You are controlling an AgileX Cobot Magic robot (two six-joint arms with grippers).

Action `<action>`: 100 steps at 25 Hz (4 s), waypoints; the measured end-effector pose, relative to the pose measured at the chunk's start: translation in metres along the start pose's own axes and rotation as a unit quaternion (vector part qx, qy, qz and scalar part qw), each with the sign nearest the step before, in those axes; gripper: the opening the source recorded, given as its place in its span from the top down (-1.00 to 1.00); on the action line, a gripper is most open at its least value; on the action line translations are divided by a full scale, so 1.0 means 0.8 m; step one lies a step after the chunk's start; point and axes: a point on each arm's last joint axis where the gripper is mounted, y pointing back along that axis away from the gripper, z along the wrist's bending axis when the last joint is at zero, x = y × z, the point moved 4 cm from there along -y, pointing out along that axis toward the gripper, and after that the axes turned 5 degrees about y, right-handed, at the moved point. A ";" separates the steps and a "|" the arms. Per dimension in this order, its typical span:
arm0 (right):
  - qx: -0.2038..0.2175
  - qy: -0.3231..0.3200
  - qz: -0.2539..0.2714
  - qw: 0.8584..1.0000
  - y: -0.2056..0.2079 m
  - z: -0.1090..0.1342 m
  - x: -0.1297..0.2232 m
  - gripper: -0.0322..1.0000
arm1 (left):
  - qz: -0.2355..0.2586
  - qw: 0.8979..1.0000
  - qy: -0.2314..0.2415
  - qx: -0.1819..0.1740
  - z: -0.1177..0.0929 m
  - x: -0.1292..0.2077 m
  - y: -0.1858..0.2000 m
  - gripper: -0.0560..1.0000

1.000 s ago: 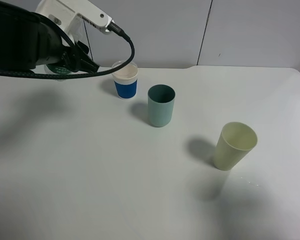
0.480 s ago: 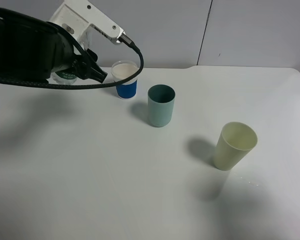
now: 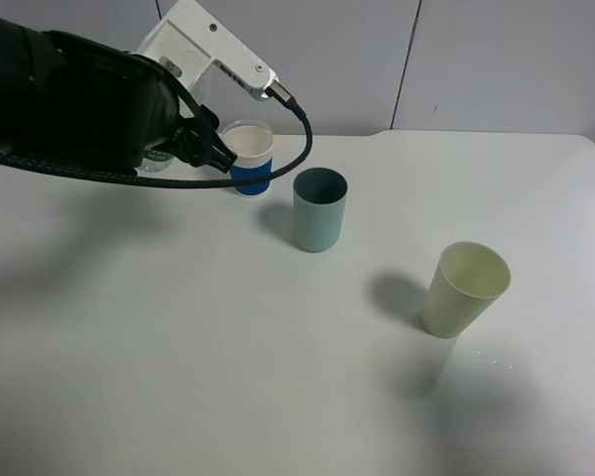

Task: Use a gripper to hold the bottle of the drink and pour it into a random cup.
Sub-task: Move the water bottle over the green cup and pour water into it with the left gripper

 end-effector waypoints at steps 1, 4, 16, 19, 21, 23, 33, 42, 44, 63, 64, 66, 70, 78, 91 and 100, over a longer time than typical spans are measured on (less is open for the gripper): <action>0.000 0.000 0.000 1.000 0.000 0.000 0.000 -0.29 | -0.001 1.000 0.000 0.001 0.000 -0.001 0.001 -0.13; 0.000 0.000 0.000 1.000 0.000 0.000 0.000 -0.29 | -0.001 1.000 0.000 0.001 -0.001 -0.001 0.001 -0.13; 0.000 0.000 0.000 1.000 0.000 0.000 0.000 -0.29 | 0.000 1.000 -0.004 -0.002 0.000 0.000 0.001 -0.13; 0.000 0.000 0.000 1.000 0.000 0.000 0.000 -0.29 | 0.001 1.000 -0.003 -0.014 0.005 -0.003 0.001 -0.13; 0.000 0.000 0.000 1.000 0.000 0.000 0.000 -0.29 | 0.001 1.000 0.000 -0.023 0.008 -0.005 0.002 -0.13; 0.000 0.000 0.000 1.000 0.000 0.000 0.000 -0.29 | 0.002 1.000 0.000 -0.026 0.009 -0.005 0.002 -0.13; 0.000 0.000 0.000 1.000 0.000 0.000 0.000 -0.29 | -0.011 0.999 -0.035 -0.012 -0.020 -0.016 0.011 -0.13; 0.000 0.000 0.000 1.000 0.000 0.000 0.000 -0.29 | -0.013 0.996 -0.080 -0.033 -0.042 -0.034 0.008 -0.13; 0.000 0.000 0.000 1.000 0.000 0.000 0.000 -0.29 | -0.015 0.996 -0.088 -0.030 -0.052 -0.035 0.009 -0.13; 0.000 0.000 0.000 1.000 0.000 0.000 0.000 -0.29 | -0.001 0.986 -0.162 -0.036 -0.088 -0.027 -0.005 -0.13; 0.000 0.000 0.000 1.000 0.000 0.000 0.000 -0.29 | -0.001 0.986 -0.163 -0.038 -0.088 -0.027 -0.005 -0.13; 0.000 0.000 0.000 1.000 0.000 0.000 0.000 -0.29 | 0.001 0.985 -0.166 -0.042 -0.087 -0.027 -0.005 -0.13; 0.000 0.000 0.000 1.000 0.000 0.000 0.000 -0.29 | 0.002 0.983 -0.180 -0.049 -0.086 -0.026 -0.006 -0.13; 0.000 0.000 0.000 1.000 0.000 0.000 0.000 -0.29 | -0.016 0.977 -0.204 -0.057 -0.089 -0.030 -0.009 -0.13; 0.000 0.000 0.000 1.000 0.000 0.000 0.000 -0.29 | -0.034 0.962 -0.262 -0.075 -0.087 -0.036 -0.018 -0.13; 0.000 0.000 0.000 1.000 0.000 0.000 0.000 -0.29 | -0.025 0.958 -0.273 -0.083 -0.091 -0.031 -0.027 -0.13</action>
